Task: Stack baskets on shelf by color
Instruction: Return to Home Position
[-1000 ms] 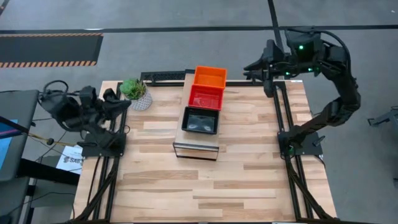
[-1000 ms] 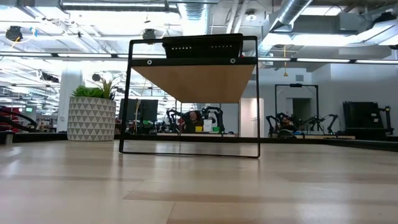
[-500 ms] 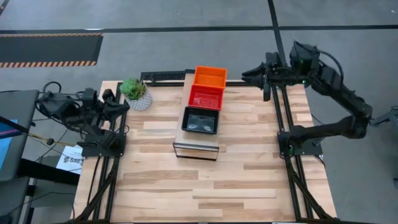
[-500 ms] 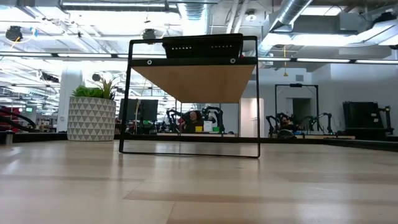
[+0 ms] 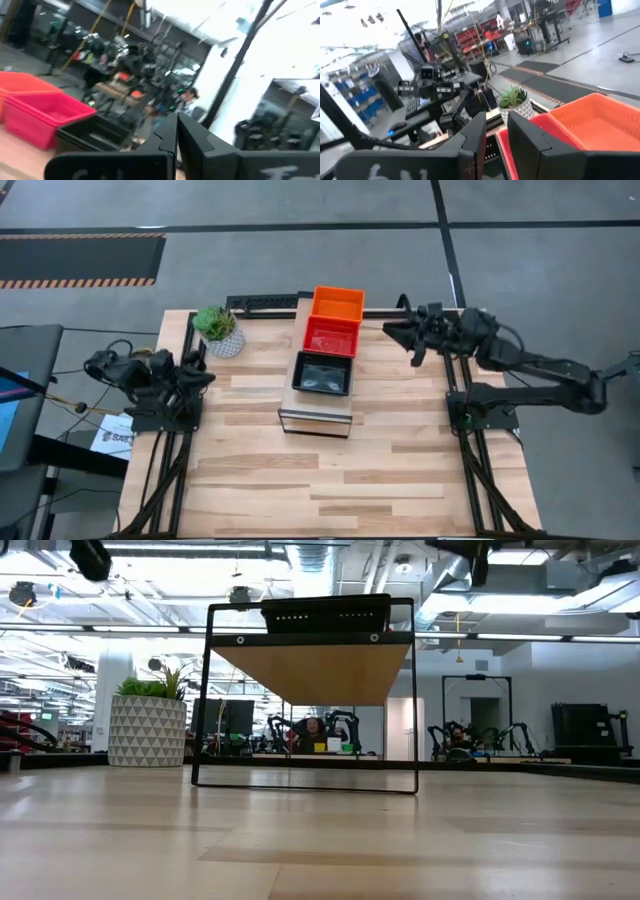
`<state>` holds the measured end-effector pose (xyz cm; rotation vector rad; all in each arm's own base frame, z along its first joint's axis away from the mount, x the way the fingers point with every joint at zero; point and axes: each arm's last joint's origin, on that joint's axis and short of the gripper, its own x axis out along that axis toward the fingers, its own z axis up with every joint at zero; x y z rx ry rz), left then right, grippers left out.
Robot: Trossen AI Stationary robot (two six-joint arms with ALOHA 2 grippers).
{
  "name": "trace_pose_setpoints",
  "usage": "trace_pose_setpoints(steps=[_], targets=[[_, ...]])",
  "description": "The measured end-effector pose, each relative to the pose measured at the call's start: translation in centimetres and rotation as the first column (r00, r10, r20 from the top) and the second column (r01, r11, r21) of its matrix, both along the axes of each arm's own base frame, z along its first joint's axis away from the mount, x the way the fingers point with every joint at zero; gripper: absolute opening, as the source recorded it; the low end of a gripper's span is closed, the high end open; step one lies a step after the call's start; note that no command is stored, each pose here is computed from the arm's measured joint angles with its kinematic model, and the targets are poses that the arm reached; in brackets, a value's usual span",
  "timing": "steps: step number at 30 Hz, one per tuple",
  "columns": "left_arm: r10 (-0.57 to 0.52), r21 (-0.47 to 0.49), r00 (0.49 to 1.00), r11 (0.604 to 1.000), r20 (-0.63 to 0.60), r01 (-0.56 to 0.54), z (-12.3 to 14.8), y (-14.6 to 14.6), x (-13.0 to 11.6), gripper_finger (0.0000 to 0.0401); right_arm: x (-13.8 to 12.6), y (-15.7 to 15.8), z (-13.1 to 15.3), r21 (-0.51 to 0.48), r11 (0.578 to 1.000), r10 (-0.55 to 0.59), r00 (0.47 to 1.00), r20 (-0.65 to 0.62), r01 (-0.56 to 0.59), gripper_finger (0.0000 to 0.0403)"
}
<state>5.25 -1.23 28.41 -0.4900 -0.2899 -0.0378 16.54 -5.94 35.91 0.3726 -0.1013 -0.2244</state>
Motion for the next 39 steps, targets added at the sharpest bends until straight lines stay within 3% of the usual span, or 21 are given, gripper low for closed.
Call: trace_pose_setpoints(steps=[2,10,18,28,35,39], targets=[[-0.015,-0.019,1.000,1.000,0.019,0.015,-1.2,-0.2,0.3,0.0000,0.2,0.2,-1.8,0.017,1.000,-0.014,1.000,0.021,0.014,0.0103],[-0.048,-0.020,0.995,0.999,-0.089,0.046,-5.5,-1.2,2.1,0.0000,0.5,0.8,-7.5,0.056,0.998,0.015,0.996,0.086,-0.020,0.0103],[-0.167,-0.073,0.985,0.984,-0.037,0.164,-9.3,-2.2,3.3,0.0000,0.2,1.6,-11.1,0.061,0.997,0.032,0.994,0.101,-0.038,0.0103],[-0.123,-0.005,0.988,0.992,-0.094,0.123,-9.8,-2.2,3.5,0.0000,-0.9,2.6,-15.2,0.054,0.995,0.073,0.990,0.120,-0.080,0.0103],[-0.129,-0.025,0.980,0.992,-0.154,0.127,-10.5,-2.2,3.6,0.0000,-2.3,3.5,-18.1,0.065,0.994,0.083,0.987,0.135,-0.093,0.0103],[-0.125,-0.038,0.980,0.992,-0.158,0.121,-10.5,-2.2,3.6,0.0000,-2.2,3.7,-18.0,0.066,0.994,0.078,0.987,0.142,-0.088,0.0103]])
